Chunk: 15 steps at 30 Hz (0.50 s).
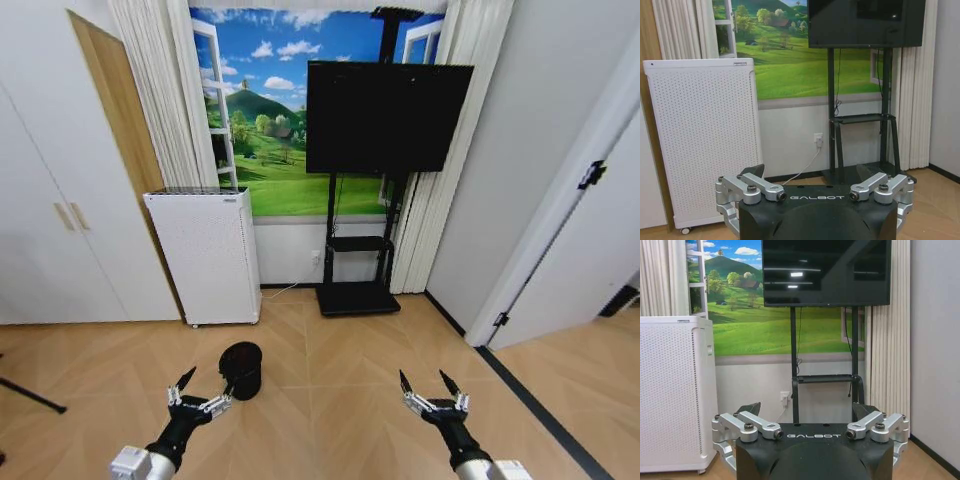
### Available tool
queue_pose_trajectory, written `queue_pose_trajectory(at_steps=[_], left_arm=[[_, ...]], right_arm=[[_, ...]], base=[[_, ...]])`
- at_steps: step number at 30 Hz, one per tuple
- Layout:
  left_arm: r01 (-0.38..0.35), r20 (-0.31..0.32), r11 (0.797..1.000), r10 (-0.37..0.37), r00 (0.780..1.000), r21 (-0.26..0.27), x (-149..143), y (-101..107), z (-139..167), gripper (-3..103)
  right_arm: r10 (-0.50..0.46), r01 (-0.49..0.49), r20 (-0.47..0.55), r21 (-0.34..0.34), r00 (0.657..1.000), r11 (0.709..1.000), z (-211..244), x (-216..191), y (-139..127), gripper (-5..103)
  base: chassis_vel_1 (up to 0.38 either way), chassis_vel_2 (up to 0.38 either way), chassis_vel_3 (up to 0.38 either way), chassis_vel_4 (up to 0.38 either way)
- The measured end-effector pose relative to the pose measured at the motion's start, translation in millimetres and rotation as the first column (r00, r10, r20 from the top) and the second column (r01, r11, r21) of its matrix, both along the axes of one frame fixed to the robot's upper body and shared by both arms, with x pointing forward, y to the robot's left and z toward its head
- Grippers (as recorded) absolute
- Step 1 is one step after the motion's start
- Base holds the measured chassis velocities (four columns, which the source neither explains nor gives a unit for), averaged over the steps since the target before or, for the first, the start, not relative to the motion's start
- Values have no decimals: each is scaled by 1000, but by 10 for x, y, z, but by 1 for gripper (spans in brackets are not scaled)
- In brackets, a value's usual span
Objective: Pick up the trash bin and place the garbage on the floor into it.
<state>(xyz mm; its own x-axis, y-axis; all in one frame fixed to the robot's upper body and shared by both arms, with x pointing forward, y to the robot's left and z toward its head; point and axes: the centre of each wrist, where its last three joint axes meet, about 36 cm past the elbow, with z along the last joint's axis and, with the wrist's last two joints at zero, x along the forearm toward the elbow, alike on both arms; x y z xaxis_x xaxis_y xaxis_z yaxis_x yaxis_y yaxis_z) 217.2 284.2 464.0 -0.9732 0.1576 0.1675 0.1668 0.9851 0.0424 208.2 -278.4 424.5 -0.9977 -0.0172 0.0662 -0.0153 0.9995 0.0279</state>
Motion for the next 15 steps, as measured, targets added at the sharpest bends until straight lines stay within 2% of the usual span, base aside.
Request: queue_pose_trajectory(at_steps=[10, 15], left_arm=[[0, 0, 1000, 0, 1000, 0, 0, 0, 0, 100], [0, 0, 1000, 0, 1000, 0, 0, 0, 0, 100]], right_arm=[[0, 0, 0, 0, 1000, 1000, 0, 0, -1, 100], [0, 0, 0, 0, 1000, 1000, -1, 0, -1, 100]], base=[[268, -258, -268, 272], [133, -82, -114, 129]])
